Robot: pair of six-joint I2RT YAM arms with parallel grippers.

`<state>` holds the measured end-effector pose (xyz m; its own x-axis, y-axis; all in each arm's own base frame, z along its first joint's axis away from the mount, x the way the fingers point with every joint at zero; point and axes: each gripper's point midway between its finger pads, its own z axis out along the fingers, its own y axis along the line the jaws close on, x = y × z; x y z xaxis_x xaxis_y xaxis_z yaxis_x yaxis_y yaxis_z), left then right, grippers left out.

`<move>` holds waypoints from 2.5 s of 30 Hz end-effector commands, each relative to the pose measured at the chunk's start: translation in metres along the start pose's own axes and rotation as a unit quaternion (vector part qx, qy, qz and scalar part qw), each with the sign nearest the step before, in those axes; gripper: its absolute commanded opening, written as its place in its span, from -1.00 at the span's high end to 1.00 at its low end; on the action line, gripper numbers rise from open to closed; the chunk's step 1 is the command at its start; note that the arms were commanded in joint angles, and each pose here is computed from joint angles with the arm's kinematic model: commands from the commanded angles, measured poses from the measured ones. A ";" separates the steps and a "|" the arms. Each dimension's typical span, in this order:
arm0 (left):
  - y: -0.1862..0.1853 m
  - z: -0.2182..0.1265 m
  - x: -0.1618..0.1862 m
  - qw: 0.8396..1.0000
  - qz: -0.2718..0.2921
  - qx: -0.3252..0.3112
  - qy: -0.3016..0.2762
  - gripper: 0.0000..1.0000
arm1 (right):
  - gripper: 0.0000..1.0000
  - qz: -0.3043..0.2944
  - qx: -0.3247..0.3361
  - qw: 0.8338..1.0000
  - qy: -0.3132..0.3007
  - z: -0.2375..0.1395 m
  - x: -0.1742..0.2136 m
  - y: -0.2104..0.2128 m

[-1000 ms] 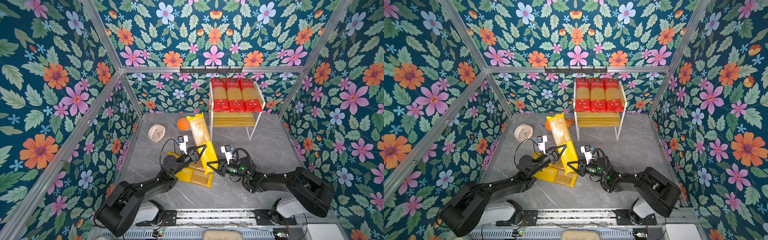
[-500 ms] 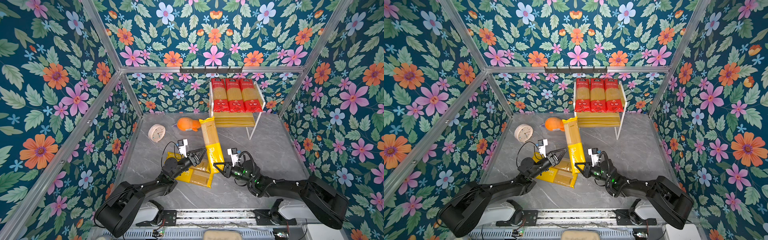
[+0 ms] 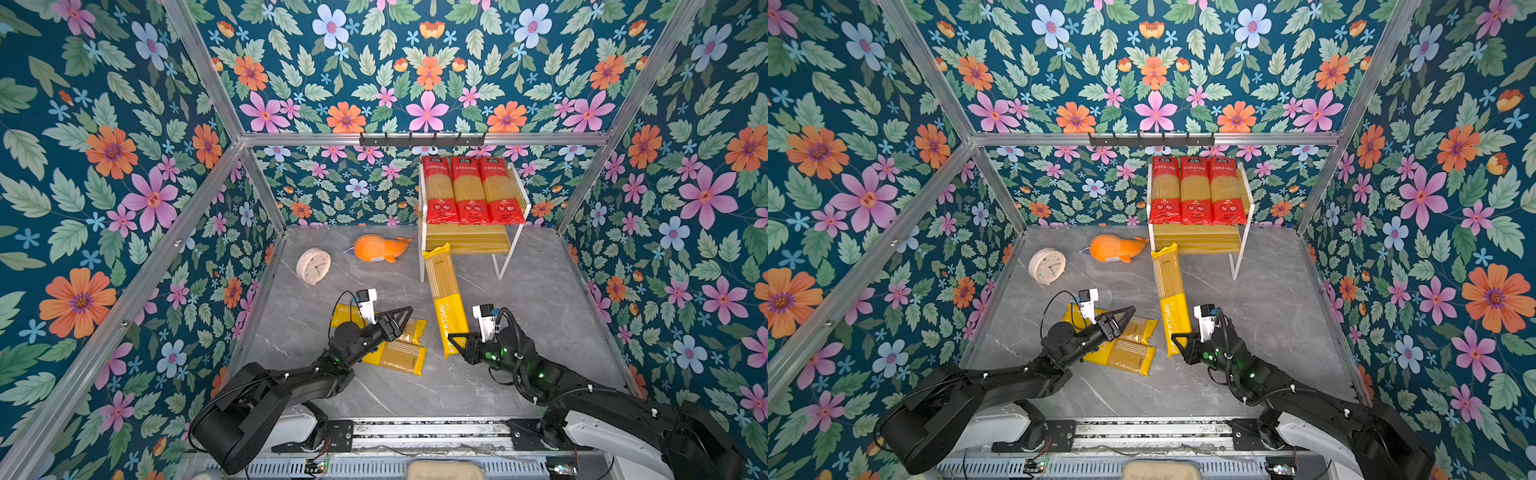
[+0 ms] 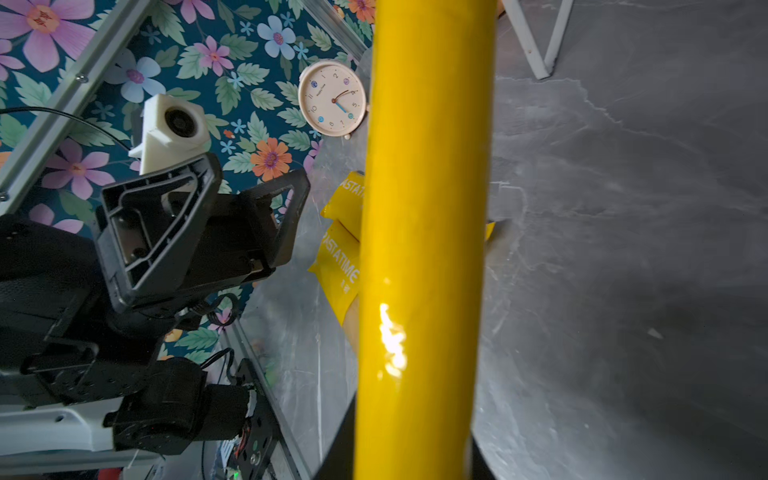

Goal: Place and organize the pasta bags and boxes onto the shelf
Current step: 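Carry the upright yellow bag with the right gripper to the shelf, then stand the yellow bag against the shelf beside the red bags with the right gripper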

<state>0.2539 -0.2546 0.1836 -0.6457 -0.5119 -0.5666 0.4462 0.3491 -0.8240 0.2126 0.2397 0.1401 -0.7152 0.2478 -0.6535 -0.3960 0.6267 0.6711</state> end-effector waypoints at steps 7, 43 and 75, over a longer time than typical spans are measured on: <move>0.006 0.009 0.009 1.000 0.012 -0.017 0.009 -0.25 | 1.00 -0.027 0.014 0.996 -0.082 -0.014 -0.062 -0.004; 0.012 0.002 0.029 0.998 0.037 -0.048 0.022 -0.25 | 0.13 0.155 0.011 0.988 -0.004 0.108 -0.184 -0.052; 0.016 0.007 0.047 0.998 0.029 -0.050 0.039 -0.24 | 0.92 0.232 -0.106 0.962 -0.096 0.130 -0.233 -0.033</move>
<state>0.2342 -0.2784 0.1366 -0.6854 -0.4161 -0.5976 0.4050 0.4642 -0.7877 0.4617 0.2510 0.2023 -0.7403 0.5953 -0.3124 -0.1299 0.3294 0.9352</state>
